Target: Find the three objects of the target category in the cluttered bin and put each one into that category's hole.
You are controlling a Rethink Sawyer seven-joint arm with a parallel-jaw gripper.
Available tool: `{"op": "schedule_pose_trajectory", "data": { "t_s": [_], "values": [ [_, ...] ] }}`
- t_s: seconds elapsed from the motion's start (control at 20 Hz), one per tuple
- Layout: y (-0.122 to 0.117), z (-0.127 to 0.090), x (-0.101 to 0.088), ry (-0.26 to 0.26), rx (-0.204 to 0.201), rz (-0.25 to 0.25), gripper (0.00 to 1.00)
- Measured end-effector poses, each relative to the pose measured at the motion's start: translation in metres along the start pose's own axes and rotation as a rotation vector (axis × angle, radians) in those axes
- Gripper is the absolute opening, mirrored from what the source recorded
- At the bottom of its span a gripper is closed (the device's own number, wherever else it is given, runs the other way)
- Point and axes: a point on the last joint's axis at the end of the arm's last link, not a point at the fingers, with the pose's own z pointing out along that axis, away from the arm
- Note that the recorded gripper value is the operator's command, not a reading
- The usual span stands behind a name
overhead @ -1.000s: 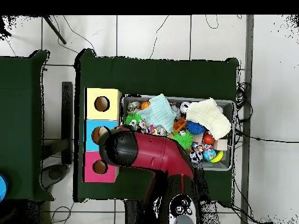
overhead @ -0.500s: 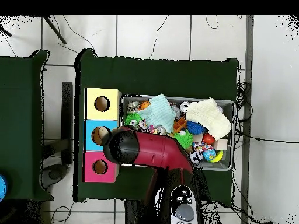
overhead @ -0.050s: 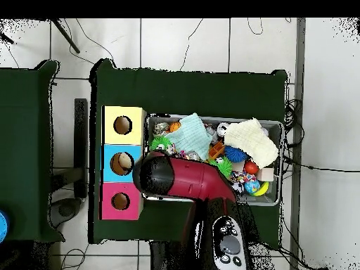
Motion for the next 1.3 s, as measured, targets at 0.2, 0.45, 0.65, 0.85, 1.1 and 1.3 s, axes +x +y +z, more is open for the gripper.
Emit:
{"op": "schedule_pose_trajectory", "data": {
  "t_s": [0.2, 0.45, 0.65, 0.85, 1.1, 1.3],
  "values": [
    [-0.004, 0.005, 0.002, 0.008, 0.000, -0.006, 1.00],
    [-0.005, 0.010, 0.006, 0.016, 0.007, -0.025, 1.00],
    [-0.005, 0.014, 0.009, 0.021, 0.011, -0.035, 1.00],
    [-0.005, 0.018, 0.011, 0.024, 0.016, -0.046, 1.00],
    [-0.006, 0.025, 0.014, 0.022, 0.021, -0.057, 1.00],
    [-0.005, 0.033, 0.016, 0.021, 0.021, -0.058, 1.00]
  ]
}}
